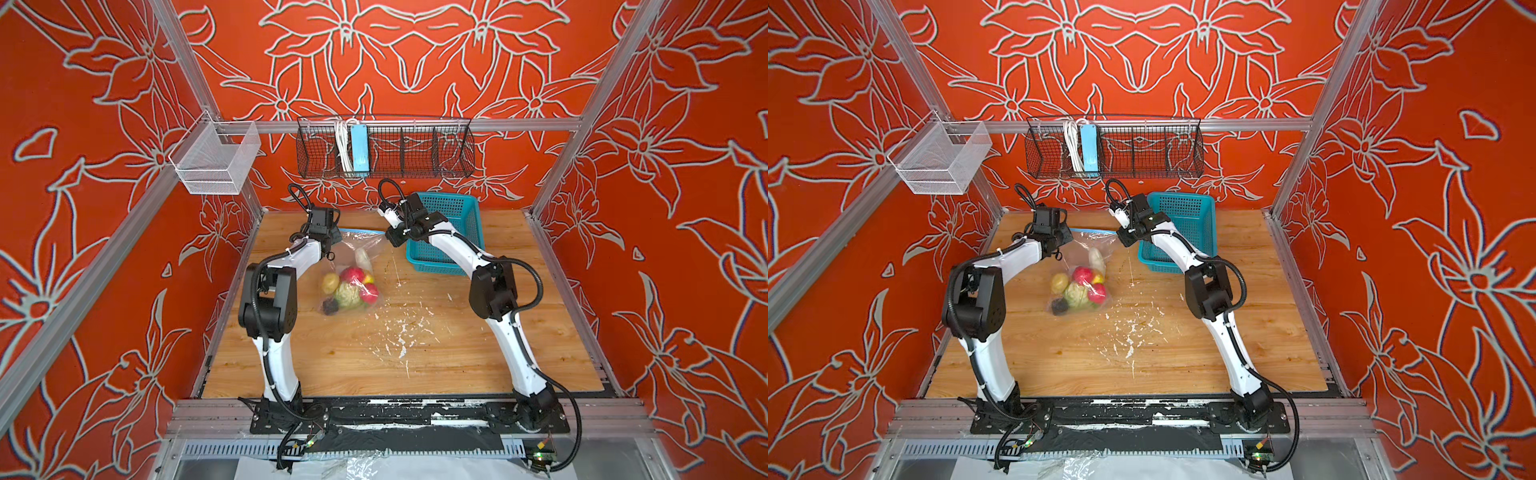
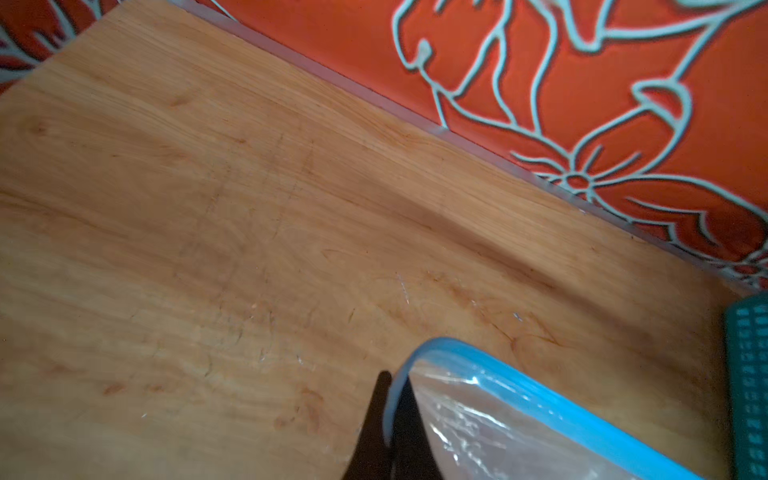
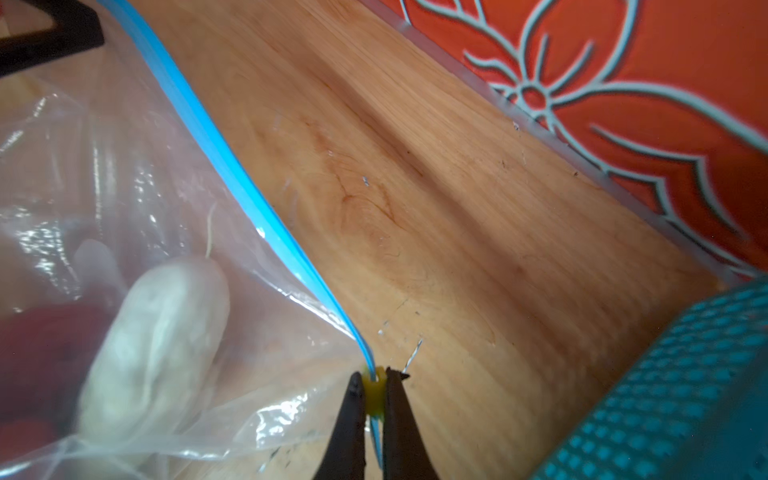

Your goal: Place the food in the zip-top bag and seal the zipper

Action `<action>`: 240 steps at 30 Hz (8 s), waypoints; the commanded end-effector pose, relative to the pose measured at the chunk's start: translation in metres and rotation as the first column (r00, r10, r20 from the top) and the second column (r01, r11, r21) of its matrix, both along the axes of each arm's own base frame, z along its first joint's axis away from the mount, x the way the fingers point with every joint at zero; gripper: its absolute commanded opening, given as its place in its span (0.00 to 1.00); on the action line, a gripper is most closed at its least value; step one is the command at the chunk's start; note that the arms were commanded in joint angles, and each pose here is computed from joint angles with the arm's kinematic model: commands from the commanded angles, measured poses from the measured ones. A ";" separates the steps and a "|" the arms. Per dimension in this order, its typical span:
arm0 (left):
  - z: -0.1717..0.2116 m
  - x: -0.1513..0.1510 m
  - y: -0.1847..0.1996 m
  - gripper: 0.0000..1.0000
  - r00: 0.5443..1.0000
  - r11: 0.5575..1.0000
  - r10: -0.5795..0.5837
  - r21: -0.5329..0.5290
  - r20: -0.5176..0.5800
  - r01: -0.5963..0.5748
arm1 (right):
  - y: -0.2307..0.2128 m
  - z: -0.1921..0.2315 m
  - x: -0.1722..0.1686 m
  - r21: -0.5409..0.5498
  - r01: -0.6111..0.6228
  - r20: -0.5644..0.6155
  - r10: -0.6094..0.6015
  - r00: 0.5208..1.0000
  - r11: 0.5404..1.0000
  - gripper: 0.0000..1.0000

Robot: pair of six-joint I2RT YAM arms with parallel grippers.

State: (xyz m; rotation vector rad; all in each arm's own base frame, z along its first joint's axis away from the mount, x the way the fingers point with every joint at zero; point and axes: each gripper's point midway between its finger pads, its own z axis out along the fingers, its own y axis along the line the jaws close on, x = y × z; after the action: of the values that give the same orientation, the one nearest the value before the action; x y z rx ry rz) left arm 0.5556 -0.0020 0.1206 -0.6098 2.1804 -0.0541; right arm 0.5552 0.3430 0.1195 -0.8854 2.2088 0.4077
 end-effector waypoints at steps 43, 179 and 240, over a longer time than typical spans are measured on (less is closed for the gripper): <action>0.087 -0.061 0.026 0.97 0.990 0.997 0.068 0.038 0.126 -0.073 | -0.037 0.128 -0.021 0.283 0.115 0.138 -0.159 0.978 0.952 0.98; -0.034 -0.197 0.042 0.97 0.981 0.952 -0.144 0.289 0.128 0.102 | -0.352 -0.028 -0.180 0.190 0.720 0.326 -0.735 0.595 0.667 0.98; -0.036 -0.191 0.023 0.97 0.958 0.932 -0.267 0.284 0.108 0.228 | -0.326 -0.024 -0.186 0.218 0.584 0.343 -0.621 0.705 0.782 0.98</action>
State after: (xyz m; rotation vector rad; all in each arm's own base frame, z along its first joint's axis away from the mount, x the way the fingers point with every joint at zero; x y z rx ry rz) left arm 0.3585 0.0305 0.0800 -0.2366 2.0648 0.1009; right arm 0.3683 0.0207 0.0968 -0.1414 1.9181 0.0070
